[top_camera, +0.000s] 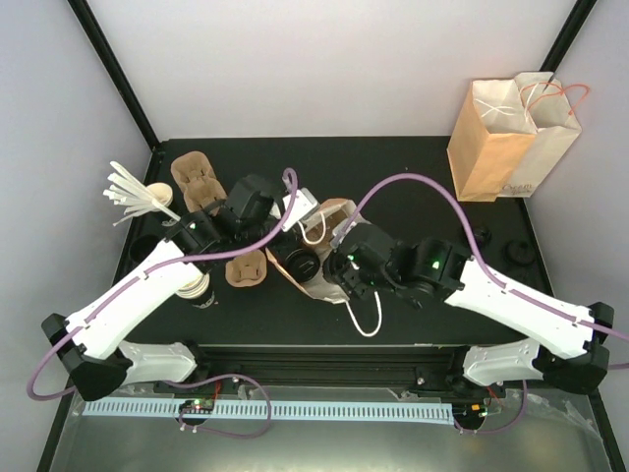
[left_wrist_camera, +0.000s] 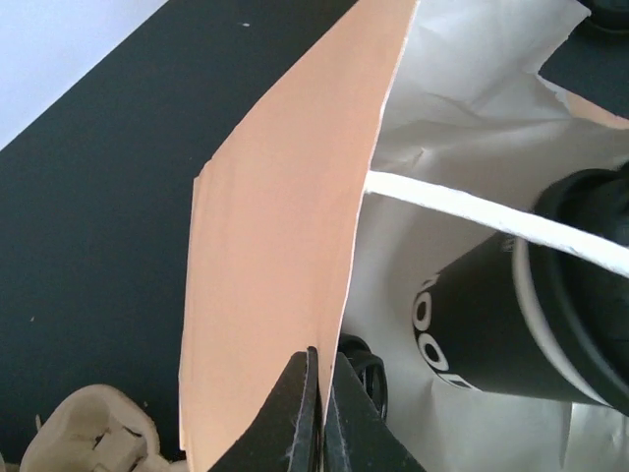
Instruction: Pack the takeout coffee
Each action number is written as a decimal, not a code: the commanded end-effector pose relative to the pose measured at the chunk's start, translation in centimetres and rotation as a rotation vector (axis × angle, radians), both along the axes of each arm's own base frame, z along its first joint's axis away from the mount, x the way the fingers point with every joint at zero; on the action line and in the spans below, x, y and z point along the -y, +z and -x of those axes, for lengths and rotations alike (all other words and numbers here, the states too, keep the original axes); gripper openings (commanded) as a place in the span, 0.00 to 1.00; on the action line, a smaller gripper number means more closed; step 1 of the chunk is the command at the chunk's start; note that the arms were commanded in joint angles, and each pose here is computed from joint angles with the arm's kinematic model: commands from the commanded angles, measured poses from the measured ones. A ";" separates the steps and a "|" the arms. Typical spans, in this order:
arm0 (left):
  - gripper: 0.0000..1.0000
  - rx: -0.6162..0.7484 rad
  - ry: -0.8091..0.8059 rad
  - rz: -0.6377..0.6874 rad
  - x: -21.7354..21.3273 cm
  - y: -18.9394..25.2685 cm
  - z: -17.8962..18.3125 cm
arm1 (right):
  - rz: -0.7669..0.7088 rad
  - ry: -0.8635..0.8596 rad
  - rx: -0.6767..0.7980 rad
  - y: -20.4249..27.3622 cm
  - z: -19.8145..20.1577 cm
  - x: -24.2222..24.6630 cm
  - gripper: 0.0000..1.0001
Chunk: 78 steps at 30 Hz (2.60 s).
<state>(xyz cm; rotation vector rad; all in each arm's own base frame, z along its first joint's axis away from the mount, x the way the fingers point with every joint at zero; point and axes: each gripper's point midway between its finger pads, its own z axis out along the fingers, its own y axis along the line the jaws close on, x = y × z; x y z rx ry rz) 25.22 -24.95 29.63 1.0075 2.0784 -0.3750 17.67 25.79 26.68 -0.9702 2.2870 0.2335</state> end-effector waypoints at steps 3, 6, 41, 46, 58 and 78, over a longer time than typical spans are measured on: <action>0.02 0.192 -0.046 0.034 1.4 1.8 1.3 | 0.080 -0.110 0.082 -3.4 0.7 1.3 0.49; 0.02 0.215 -0.063 0.026 2.1 0.6 2.2 | 0.053 -0.169 0.137 -5.1 0.8 0.9 0.44; 0.02 -0.088 -0.118 0.306 7.3 0.9 6.2 | -0.458 -0.607 0.302 -2.5 -4.0 3.4 0.44; 0.02 -0.111 -0.040 0.341 7.4 0.5 5.4 | -0.504 -0.595 0.207 -1.9 -3.8 1.7 0.43; 0.02 -0.137 -0.019 0.391 7.8 0.7 5.2 | -0.478 -0.829 0.171 -4.6 -5.0 4.7 0.35; 0.02 -0.184 -0.164 0.479 8.2 -1.3 9.1 | -0.475 -0.886 0.183 -6.0 -6.5 5.1 0.33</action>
